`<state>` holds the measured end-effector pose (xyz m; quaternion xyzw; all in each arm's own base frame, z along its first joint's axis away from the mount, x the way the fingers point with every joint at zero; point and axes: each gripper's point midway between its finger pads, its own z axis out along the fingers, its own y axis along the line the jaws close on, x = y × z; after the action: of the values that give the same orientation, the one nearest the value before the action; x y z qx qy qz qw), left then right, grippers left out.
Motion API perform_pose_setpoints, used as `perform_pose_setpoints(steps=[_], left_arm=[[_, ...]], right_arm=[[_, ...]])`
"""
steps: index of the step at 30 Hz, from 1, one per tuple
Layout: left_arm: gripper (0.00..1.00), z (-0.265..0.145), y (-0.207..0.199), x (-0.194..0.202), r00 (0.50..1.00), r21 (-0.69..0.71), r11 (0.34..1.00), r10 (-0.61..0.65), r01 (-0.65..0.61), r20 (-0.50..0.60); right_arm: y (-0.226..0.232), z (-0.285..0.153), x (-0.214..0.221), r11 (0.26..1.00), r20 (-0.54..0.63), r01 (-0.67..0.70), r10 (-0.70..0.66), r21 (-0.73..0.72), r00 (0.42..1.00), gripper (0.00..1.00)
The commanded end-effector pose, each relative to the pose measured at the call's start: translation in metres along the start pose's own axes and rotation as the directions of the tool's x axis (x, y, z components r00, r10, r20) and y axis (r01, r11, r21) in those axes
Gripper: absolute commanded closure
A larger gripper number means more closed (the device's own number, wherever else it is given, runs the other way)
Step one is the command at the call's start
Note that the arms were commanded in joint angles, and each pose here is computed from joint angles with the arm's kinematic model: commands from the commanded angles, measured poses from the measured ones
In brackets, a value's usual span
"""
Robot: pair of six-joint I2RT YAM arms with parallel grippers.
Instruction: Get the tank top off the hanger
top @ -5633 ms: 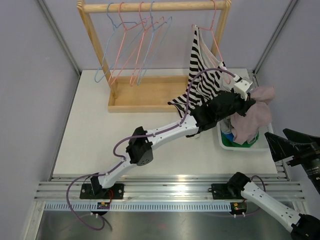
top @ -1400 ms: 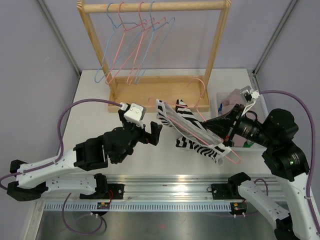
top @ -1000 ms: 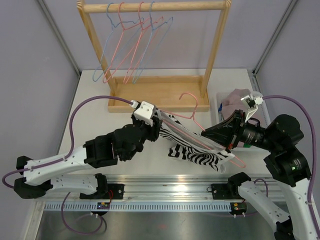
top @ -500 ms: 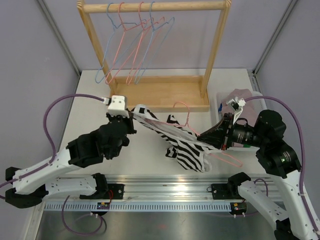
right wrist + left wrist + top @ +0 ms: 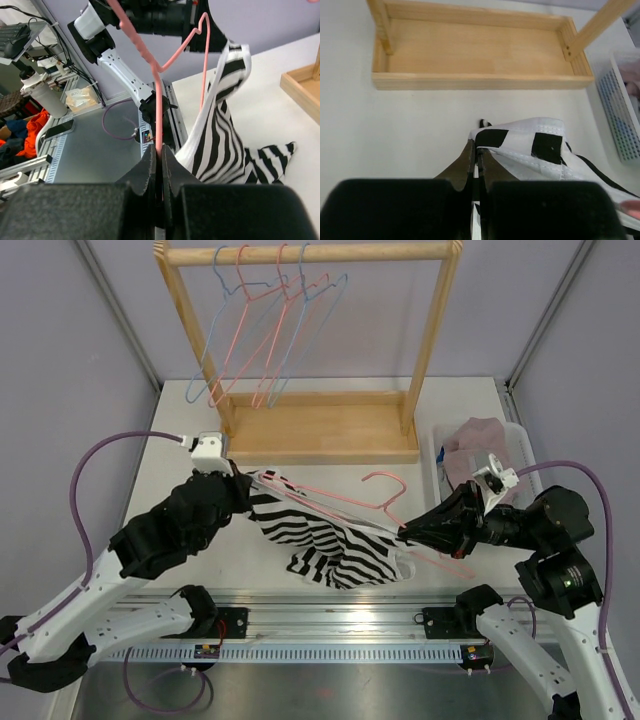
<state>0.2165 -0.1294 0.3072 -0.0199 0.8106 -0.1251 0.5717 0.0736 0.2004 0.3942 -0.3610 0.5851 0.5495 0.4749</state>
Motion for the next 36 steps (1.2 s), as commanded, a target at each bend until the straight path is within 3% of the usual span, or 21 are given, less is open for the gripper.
perform_pose_setpoints(steps=[1,4,5,7,8,9,10,13,16,17,18,19,20,21,23,26,27,30,33,34,36], left_arm=[[1.00,-0.007,-0.030,0.016,0.998,0.208,0.978,0.020,-0.006,-0.064],[1.00,-0.023,-0.063,0.033,0.994,0.429,0.903,0.007,0.040,-0.108],[1.00,-0.033,-0.081,0.036,0.993,0.533,0.844,0.005,0.061,-0.121],[1.00,-0.047,-0.094,0.046,0.990,0.626,0.775,0.012,0.080,-0.142],[1.00,-0.057,-0.107,0.063,0.982,0.710,0.698,0.051,0.093,-0.179],[1.00,-0.061,-0.111,0.069,0.979,0.736,0.668,0.060,0.107,-0.197],[1.00,-0.065,-0.113,0.074,0.975,0.751,0.649,0.060,0.124,-0.213],[1.00,-0.065,-0.108,0.095,0.960,0.738,0.654,0.066,0.165,-0.272],[1.00,-0.054,-0.088,0.107,0.952,0.649,0.743,0.055,0.162,-0.301],[1.00,-0.046,-0.072,0.113,0.948,0.576,0.805,0.055,0.144,-0.313],[1.00,-0.048,-0.066,0.107,0.951,0.555,0.820,0.043,0.141,-0.306],[1.00,-0.046,-0.059,0.105,0.953,0.522,0.843,0.038,0.130,-0.300],[1.00,-0.045,-0.046,0.107,0.951,0.470,0.876,0.043,0.112,-0.305],[1.00,-0.046,-0.041,0.105,0.953,0.459,0.883,0.049,0.099,-0.299],[1.00,-0.050,-0.031,0.095,0.958,0.432,0.900,0.072,0.058,-0.277],[0.95,-0.054,-0.019,0.085,0.955,0.402,0.916,0.132,-0.015,-0.265],[0.93,-0.055,-0.018,0.082,0.954,0.404,0.914,0.150,-0.034,-0.259],[0.92,-0.056,-0.022,0.083,0.951,0.454,0.887,0.211,-0.089,-0.227],[0.92,-0.057,-0.030,0.082,0.959,0.506,0.857,0.213,-0.092,-0.186],[0.92,-0.057,-0.031,0.084,0.960,0.512,0.854,0.213,-0.093,-0.181],[0.92,-0.053,-0.031,0.086,0.964,0.508,0.857,0.204,-0.091,-0.171]], right_arm=[[0.018,-0.002,-0.018,0.990,0.080,0.121,-0.116,-0.069,0.990,1.00],[0.007,0.001,-0.032,0.990,0.203,0.141,-0.134,-0.019,0.970,1.00],[-0.001,0.001,-0.043,0.990,0.269,0.138,-0.139,0.026,0.953,1.00],[-0.005,0.000,-0.061,0.984,0.409,0.171,-0.172,0.038,0.896,1.00],[-0.011,-0.004,-0.074,0.984,0.491,0.164,-0.180,0.075,0.852,1.00],[-0.001,-0.011,-0.093,0.972,0.591,0.227,-0.219,0.062,0.777,1.00],[-0.013,-0.011,-0.091,0.975,0.629,0.208,-0.209,0.077,0.749,1.00],[-0.032,-0.030,-0.122,0.968,0.785,0.188,-0.245,0.165,0.569,1.00],[-0.063,-0.033,-0.139,0.952,0.790,0.110,-0.298,0.285,0.536,1.00],[-0.072,-0.032,-0.141,0.939,0.766,0.084,-0.321,0.333,0.557,1.00],[-0.110,-0.023,-0.123,0.906,0.681,-0.027,-0.297,0.422,0.669,1.00],[-0.114,-0.031,-0.139,0.875,0.677,-0.081,-0.308,0.478,0.669,1.00],[-0.127,-0.031,-0.134,0.844,0.644,-0.124,-0.295,0.522,0.706,1.00],[-0.151,-0.027,-0.114,0.794,0.572,-0.172,-0.250,0.583,0.781,1.00],[-0.164,-0.025,-0.110,0.754,0.518,-0.189,-0.225,0.629,0.825,1.00],[-0.173,-0.028,-0.125,0.704,0.485,-0.190,-0.246,0.685,0.839,1.00],[-0.192,-0.026,-0.118,0.661,0.437,-0.187,-0.234,0.726,0.868,1.00],[-0.211,-0.026,-0.149,0.583,0.396,-0.179,-0.268,0.792,0.878,1.00],[-0.248,-0.018,-0.154,0.506,0.342,-0.180,-0.250,0.844,0.906,1.00],[-0.246,-0.019,-0.177,0.497,0.358,-0.186,-0.277,0.848,0.892,1.00],[-0.272,-0.003,-0.173,0.476,0.330,-0.191,-0.227,0.859,0.916,1.00]])
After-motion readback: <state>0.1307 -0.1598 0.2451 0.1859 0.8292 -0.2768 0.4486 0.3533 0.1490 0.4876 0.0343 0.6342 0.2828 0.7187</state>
